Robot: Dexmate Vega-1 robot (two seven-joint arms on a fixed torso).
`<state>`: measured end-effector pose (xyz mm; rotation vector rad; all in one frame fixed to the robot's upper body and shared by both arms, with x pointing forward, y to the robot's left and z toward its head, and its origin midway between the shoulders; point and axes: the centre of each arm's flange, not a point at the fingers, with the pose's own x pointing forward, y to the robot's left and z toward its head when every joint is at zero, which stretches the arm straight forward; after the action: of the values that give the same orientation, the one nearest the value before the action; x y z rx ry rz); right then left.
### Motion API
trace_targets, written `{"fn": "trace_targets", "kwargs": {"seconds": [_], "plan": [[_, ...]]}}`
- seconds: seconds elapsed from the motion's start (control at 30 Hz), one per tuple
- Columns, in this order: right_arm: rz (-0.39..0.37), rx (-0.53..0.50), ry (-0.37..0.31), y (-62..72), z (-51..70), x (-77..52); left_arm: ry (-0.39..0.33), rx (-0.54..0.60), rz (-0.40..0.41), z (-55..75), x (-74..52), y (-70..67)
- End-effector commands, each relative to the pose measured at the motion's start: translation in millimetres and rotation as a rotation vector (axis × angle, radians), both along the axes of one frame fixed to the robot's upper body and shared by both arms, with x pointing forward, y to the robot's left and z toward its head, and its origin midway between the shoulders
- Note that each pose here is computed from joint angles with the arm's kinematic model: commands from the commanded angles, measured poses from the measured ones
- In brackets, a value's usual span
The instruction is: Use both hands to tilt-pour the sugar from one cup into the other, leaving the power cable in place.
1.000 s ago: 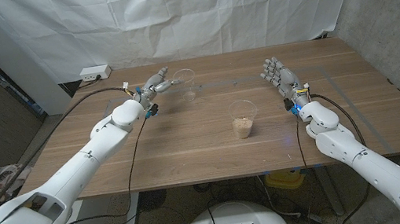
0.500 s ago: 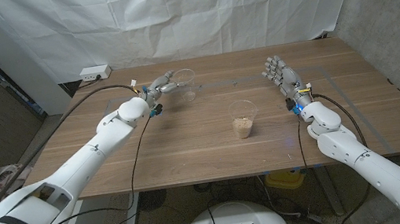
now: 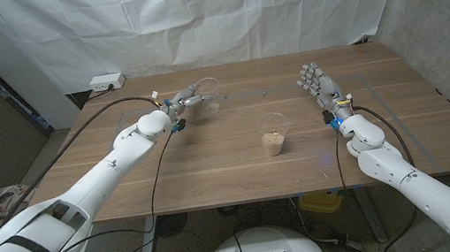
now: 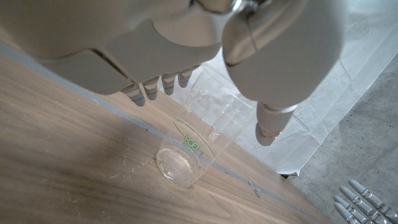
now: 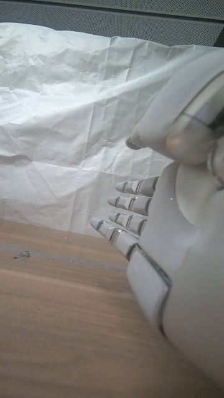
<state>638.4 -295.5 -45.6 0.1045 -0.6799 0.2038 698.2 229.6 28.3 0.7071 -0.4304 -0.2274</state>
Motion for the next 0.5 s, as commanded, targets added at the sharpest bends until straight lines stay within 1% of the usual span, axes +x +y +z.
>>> {"fn": "trace_targets", "kwargs": {"seconds": [0.03,0.23,0.5], "plan": [[-0.01,0.007,0.009,-3.7,-1.8,0.0,-0.023,-0.021,-0.024,-1.0,12.9,-11.4],[-0.018,0.013,0.007,-6.6,-1.8,-0.3,-0.03,-0.019,-0.041,2.6,18.7,-16.4],[-0.022,0.022,0.01,-7.2,-2.3,0.9,-0.037,-0.039,-0.042,1.3,24.3,-18.9]]}}
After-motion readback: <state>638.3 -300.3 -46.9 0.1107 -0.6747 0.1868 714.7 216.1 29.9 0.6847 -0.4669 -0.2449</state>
